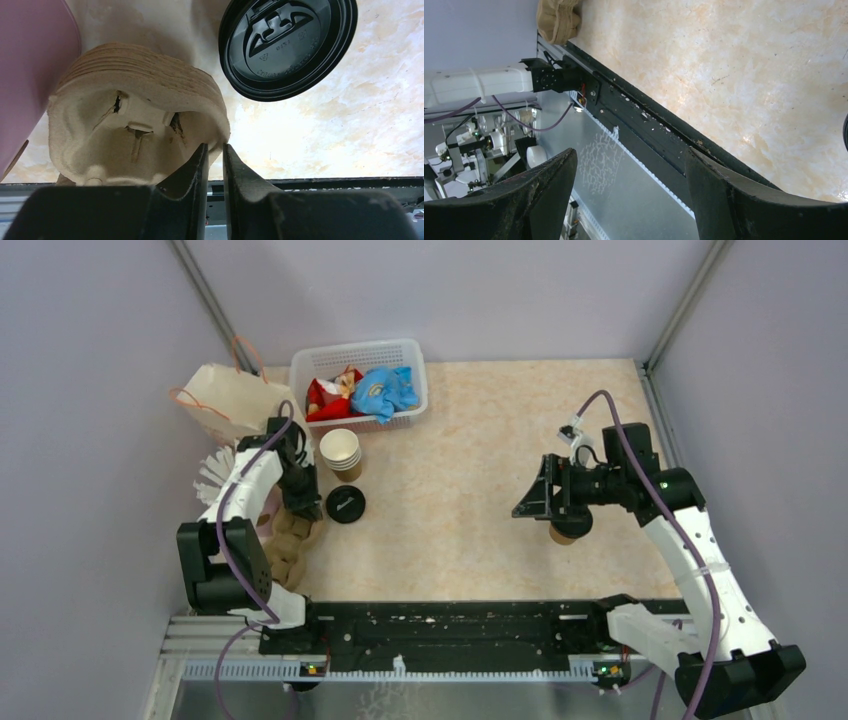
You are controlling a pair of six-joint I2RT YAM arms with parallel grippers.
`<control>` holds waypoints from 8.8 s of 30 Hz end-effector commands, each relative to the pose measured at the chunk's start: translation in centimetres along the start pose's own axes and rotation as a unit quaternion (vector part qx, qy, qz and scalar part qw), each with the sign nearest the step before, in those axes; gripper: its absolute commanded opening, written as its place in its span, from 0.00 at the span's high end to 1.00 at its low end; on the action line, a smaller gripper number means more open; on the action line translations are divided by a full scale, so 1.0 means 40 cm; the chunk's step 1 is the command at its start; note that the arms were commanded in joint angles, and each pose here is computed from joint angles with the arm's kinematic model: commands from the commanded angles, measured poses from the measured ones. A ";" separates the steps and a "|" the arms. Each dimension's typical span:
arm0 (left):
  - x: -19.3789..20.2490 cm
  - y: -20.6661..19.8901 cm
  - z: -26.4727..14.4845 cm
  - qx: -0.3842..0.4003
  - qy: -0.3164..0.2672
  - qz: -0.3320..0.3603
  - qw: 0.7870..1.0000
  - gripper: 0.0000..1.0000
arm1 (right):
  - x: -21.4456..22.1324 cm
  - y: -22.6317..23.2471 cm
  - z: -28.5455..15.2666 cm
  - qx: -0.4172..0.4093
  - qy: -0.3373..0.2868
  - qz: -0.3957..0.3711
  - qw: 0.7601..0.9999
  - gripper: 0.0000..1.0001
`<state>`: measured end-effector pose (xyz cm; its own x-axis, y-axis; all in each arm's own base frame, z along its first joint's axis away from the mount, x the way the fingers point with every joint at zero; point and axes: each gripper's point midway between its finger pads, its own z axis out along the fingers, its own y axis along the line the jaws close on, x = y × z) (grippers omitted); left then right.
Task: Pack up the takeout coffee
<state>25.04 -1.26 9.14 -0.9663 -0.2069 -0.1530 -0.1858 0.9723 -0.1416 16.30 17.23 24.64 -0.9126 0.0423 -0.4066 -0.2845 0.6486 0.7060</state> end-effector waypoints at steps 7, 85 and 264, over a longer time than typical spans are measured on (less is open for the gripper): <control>-0.060 -0.023 -0.051 -0.017 -0.045 -0.013 0.999 0.67 | -0.023 0.044 -0.024 -0.012 -0.021 -0.045 0.999 0.22; -0.137 0.083 -0.009 -0.244 -0.191 -0.251 0.917 0.67 | -0.024 0.039 -0.016 -0.007 -0.015 -0.053 0.998 0.22; -0.155 -0.013 -0.038 -0.134 -0.188 -0.205 0.951 0.52 | -0.025 0.040 0.012 -0.032 -0.011 -0.035 0.999 0.22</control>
<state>29.01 -0.74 11.85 -0.7144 -0.5420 -0.4426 -0.6025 0.7981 -0.0048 16.90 18.19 24.97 -0.9036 0.0291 -0.4274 -0.3177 0.6239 0.7140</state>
